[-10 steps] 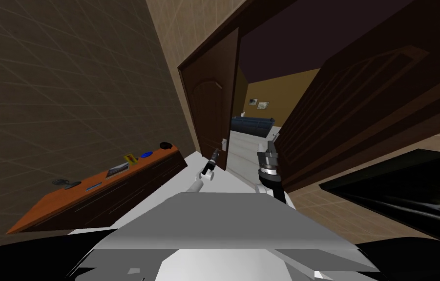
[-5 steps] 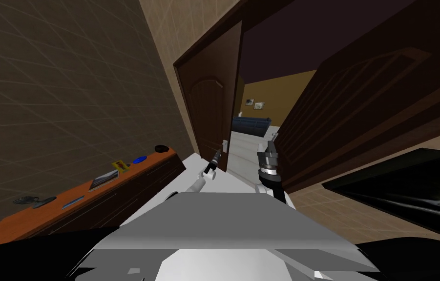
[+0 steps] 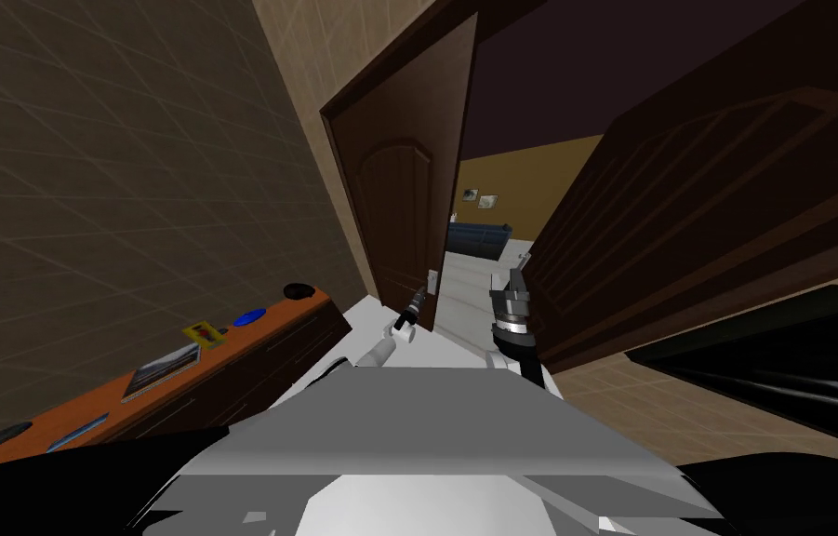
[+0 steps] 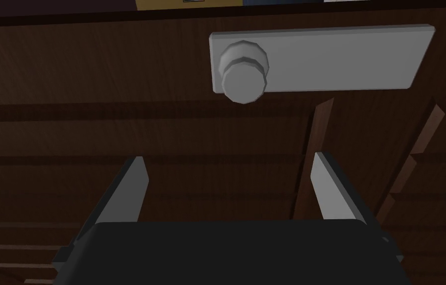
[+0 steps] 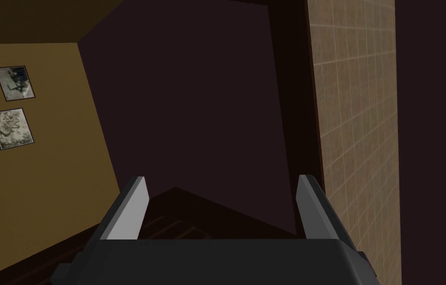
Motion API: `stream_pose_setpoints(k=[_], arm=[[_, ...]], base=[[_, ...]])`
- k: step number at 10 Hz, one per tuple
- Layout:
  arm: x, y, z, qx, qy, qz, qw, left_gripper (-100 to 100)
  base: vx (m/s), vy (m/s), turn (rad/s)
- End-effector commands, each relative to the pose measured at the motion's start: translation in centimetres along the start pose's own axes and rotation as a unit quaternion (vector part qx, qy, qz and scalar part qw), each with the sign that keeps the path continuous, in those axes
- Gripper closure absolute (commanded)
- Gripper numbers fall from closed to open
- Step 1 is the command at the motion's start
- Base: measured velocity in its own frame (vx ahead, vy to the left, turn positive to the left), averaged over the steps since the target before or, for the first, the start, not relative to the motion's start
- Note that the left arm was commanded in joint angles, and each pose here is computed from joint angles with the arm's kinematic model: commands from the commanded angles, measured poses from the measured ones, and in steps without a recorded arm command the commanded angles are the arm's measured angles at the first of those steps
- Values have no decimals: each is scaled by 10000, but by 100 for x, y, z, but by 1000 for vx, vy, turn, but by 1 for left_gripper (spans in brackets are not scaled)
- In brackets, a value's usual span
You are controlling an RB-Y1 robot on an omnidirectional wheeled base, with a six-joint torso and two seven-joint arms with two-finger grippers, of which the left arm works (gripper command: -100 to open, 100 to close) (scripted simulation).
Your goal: Push the door open
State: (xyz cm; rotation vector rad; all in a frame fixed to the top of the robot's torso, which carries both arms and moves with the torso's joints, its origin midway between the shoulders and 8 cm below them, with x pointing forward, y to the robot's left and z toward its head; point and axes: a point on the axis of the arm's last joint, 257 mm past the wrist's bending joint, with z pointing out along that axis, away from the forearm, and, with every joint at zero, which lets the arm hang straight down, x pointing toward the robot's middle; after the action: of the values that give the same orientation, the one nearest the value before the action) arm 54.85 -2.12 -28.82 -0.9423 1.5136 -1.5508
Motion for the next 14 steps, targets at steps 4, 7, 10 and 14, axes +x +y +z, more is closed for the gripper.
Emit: stream_pose_setpoints(k=[4, 7, 10, 14], arm=[[-83, 111, 11, -130, 10, 127, 9998, -100], [-206, 138, -9, -158, -51, 194, 9997, -100], [-160, 124, 10, -140, -65, 117, 9998, -100], [-49, 88, 36, -108, -40, 6, 9999, 100]], base=[[100, 56, -53], [173, -82, -23], [193, -81, -26], [97, -53, -10]])
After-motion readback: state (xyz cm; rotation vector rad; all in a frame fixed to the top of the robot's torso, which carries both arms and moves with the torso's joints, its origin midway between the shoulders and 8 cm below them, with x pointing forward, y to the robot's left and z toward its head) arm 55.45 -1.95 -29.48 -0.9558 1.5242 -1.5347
